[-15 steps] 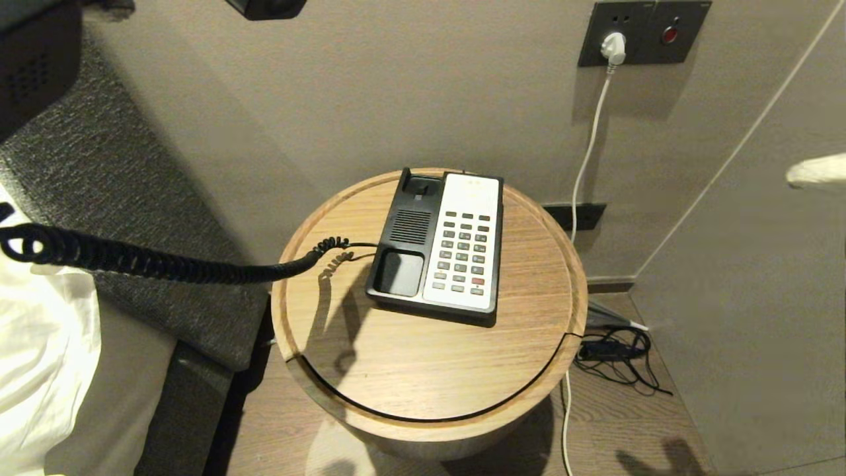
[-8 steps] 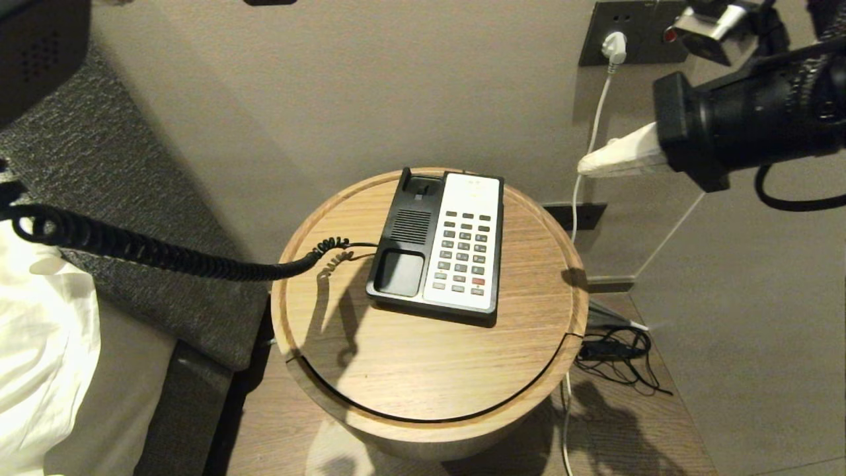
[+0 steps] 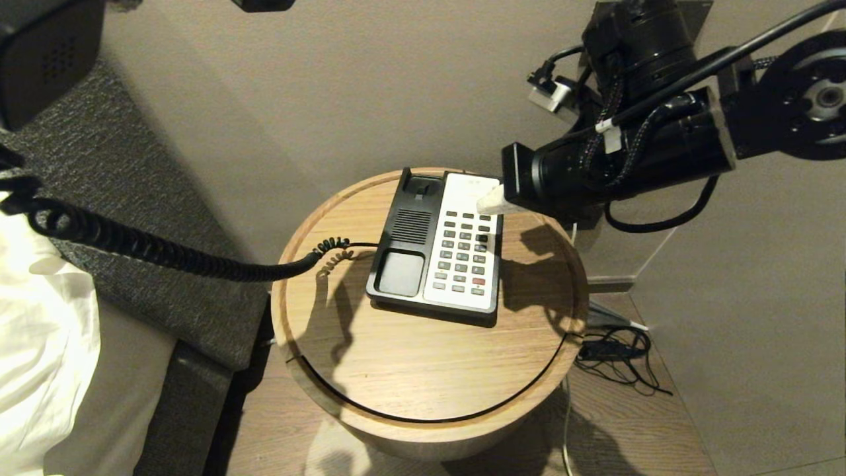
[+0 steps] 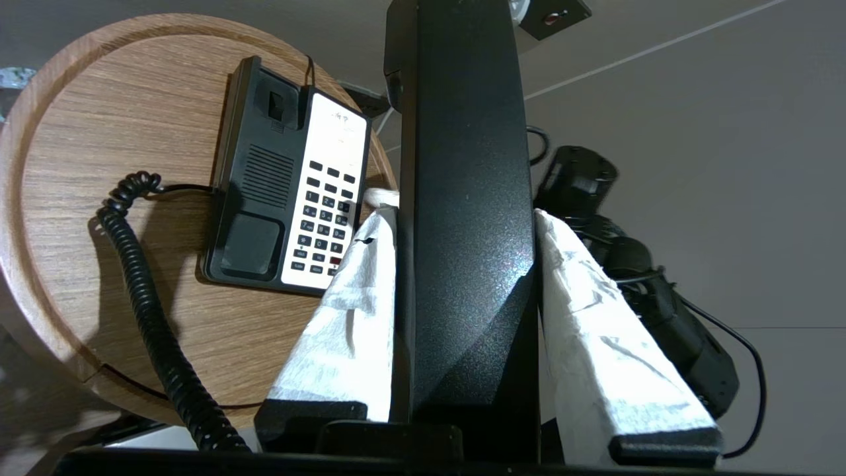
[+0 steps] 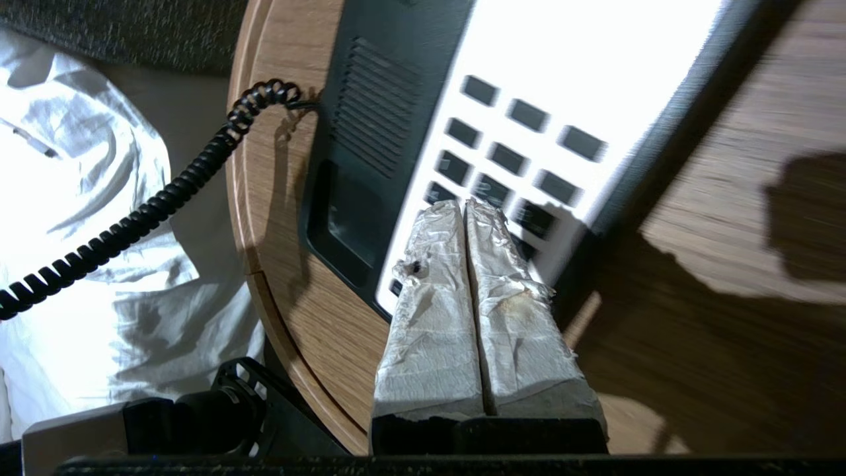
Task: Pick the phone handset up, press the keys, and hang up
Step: Dial the number
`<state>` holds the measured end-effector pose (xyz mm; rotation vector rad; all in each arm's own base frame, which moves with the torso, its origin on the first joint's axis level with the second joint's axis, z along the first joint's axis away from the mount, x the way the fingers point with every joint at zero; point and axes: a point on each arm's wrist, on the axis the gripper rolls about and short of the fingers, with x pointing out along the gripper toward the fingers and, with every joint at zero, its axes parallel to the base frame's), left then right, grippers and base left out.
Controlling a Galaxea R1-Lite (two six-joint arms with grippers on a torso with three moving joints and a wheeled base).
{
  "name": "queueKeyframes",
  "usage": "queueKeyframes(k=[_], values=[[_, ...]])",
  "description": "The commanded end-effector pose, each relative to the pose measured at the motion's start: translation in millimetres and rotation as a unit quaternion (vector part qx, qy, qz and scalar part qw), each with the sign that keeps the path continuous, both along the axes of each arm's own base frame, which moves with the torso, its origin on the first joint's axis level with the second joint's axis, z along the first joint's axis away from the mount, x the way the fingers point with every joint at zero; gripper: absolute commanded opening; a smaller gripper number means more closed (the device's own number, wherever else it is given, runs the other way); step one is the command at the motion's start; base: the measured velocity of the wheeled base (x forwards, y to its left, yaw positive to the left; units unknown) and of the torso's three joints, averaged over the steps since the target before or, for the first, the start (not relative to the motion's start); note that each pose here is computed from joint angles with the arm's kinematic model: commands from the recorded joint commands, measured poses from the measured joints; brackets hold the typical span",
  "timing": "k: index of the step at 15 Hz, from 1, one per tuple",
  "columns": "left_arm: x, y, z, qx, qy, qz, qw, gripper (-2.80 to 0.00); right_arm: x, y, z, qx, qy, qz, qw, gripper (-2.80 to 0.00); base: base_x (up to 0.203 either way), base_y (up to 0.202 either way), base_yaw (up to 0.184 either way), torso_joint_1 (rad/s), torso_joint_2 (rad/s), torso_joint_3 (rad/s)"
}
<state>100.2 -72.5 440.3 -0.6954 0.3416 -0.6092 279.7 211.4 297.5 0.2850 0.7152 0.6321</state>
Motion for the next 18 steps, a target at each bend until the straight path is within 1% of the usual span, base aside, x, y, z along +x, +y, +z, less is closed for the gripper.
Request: queueKeyframes(k=[1,6,9,14,18], values=[[0,1,0,-0.001,0.003,0.002,1.0,-2.8,6,14,-16,-0.012,0.019,0.009,1.0,-2.8,0.0,0.0,0.0,0.0,0.0,0.0],[-3,4,1,-0.004,0.0,0.005,1.0,-2.8,9,18,-24,-0.017,0.028,0.01,0.999,-2.8,0.0,0.0,0.0,0.0,0.0,0.0],[-3,5,0,-0.003,0.001,0.008,1.0,-2.8,13,25,-30,-0.021,0.033,0.013,0.999,-2.8,0.0,0.0,0.0,0.0,0.0,0.0],[-4,6,0,-0.005,0.001,0.01,0.9999,-2.8,22,32,-21,-0.005,0.013,0.013,1.0,-2.8,0.0,0.0,0.0,0.0,0.0,0.0],[-4,7,0,-0.005,0.001,0.012,0.9999,-2.8,25,34,-25,-0.008,0.017,0.013,1.0,-2.8,0.0,0.0,0.0,0.0,0.0,0.0]])
